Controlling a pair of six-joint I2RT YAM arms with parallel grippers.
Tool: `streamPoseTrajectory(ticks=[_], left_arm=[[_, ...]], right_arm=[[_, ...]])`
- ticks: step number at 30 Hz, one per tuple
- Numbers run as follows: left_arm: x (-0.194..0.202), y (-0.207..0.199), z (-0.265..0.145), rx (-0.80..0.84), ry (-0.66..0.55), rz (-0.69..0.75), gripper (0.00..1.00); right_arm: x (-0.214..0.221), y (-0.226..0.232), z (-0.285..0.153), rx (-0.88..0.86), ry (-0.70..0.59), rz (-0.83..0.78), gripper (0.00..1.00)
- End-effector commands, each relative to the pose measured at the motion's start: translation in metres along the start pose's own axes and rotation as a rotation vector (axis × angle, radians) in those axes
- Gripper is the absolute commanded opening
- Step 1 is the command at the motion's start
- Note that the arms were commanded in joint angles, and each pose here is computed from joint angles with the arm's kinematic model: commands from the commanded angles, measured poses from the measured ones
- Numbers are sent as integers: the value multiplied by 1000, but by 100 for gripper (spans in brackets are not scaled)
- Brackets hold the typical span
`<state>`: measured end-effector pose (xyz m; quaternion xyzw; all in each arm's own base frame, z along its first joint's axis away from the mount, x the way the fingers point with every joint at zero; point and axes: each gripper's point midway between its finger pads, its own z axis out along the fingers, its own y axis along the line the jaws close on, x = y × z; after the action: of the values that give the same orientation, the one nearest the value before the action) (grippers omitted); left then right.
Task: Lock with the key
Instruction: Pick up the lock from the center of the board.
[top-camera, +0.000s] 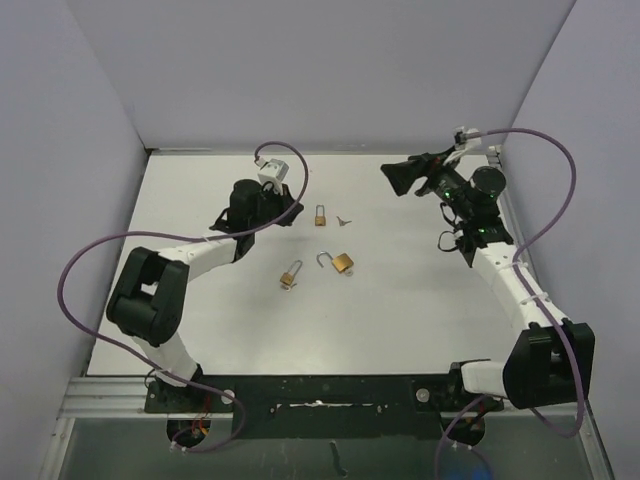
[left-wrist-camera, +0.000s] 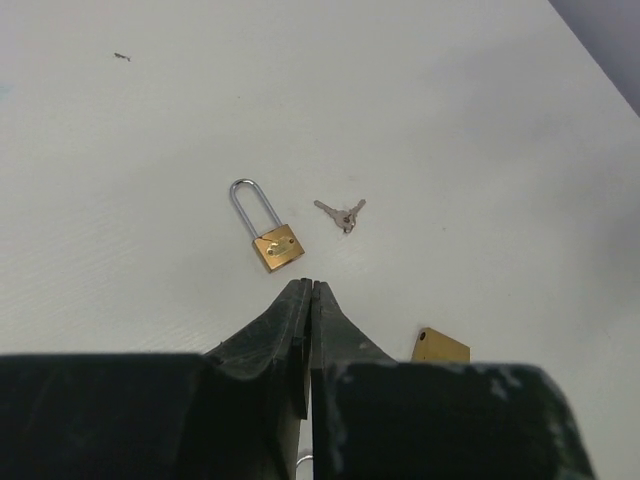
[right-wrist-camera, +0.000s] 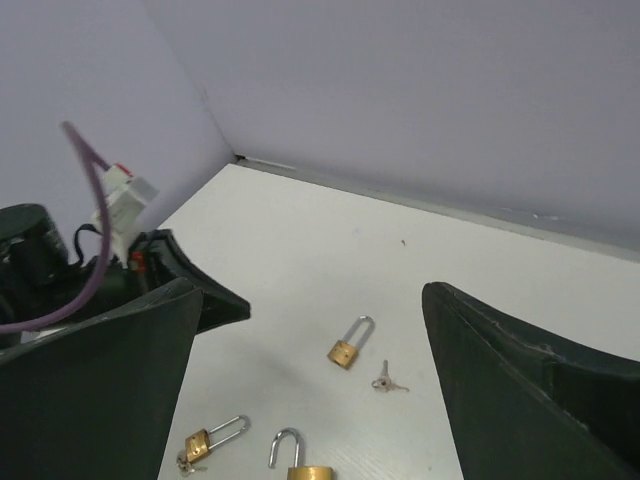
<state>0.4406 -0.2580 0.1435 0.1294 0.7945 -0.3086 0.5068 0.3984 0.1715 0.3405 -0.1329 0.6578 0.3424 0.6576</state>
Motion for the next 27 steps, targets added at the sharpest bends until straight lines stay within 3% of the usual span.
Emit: streamPoseTrajectory(ticks=[1, 3, 7, 12, 15, 19, 27], left_arm=[[-22, -11, -24, -37, -67, 67, 0], [-24, -17, -30, -45, -71, 84, 0], [-23, -27, -40, -60, -62, 115, 0], [-16, -35, -54, -52, -64, 115, 0], [-5, -35, -62, -75, -41, 142, 0], [7, -37, -72, -64, -16, 142, 0], [21, -49, -87, 107, -27, 25, 0]], right_arm=[[3, -20, -22, -57, 25, 227, 98], [-4, -12, -28, -120, -4, 172, 98], [-11, -1, -33, -86, -26, 81, 98], [9, 11, -35, 33, 149, -21, 98], [44, 13, -42, 57, 280, -70, 98], [102, -14, -56, 231, 431, -145, 98], [201, -31, -60, 273, 677, -109, 96]])
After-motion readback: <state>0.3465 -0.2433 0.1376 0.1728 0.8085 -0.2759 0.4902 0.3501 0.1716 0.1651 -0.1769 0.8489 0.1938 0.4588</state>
